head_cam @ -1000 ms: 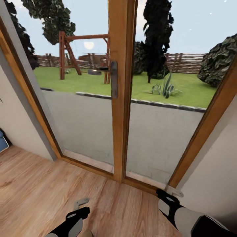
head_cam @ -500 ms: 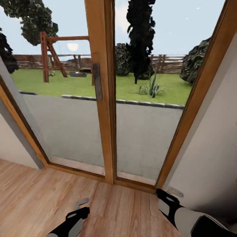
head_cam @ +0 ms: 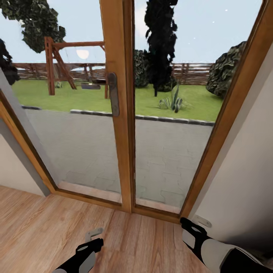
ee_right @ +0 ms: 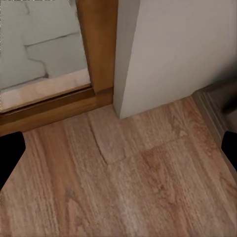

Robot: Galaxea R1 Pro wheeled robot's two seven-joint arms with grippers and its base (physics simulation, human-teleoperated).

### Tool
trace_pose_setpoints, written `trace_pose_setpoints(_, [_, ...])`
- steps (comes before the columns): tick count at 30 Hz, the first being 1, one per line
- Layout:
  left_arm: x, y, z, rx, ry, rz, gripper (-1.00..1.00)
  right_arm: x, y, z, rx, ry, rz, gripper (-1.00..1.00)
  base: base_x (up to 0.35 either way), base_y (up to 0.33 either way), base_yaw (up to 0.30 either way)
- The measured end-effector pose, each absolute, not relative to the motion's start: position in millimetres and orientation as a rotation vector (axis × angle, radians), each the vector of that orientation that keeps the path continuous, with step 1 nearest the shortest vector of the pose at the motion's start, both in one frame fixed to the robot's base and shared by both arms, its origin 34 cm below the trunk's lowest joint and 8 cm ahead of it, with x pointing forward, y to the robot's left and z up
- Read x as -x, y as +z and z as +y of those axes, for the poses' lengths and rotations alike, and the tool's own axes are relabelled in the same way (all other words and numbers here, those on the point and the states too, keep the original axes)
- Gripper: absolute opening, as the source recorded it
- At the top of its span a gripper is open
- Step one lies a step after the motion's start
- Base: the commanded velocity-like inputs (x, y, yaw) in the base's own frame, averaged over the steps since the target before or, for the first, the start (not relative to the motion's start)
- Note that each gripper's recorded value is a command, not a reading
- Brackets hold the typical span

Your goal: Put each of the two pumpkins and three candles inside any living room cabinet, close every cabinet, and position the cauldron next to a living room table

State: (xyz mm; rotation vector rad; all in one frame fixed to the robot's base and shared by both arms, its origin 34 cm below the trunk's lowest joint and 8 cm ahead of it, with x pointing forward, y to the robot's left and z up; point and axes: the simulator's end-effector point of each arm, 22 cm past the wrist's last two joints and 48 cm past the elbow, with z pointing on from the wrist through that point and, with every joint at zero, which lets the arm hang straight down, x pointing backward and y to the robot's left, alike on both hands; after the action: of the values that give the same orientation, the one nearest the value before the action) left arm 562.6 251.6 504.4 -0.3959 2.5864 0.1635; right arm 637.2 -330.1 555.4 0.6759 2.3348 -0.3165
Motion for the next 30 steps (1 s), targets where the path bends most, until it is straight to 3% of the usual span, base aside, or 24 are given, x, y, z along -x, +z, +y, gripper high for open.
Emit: trace_pose_setpoints(30, [-564.0, 505.1, 251.5, 0.395, 0.164, 2.579, 1.0, -637.4, 555.3, -329.8, -0.675, -0.315, 2.335, 1.0, 0.027, 0.047, 0.0])
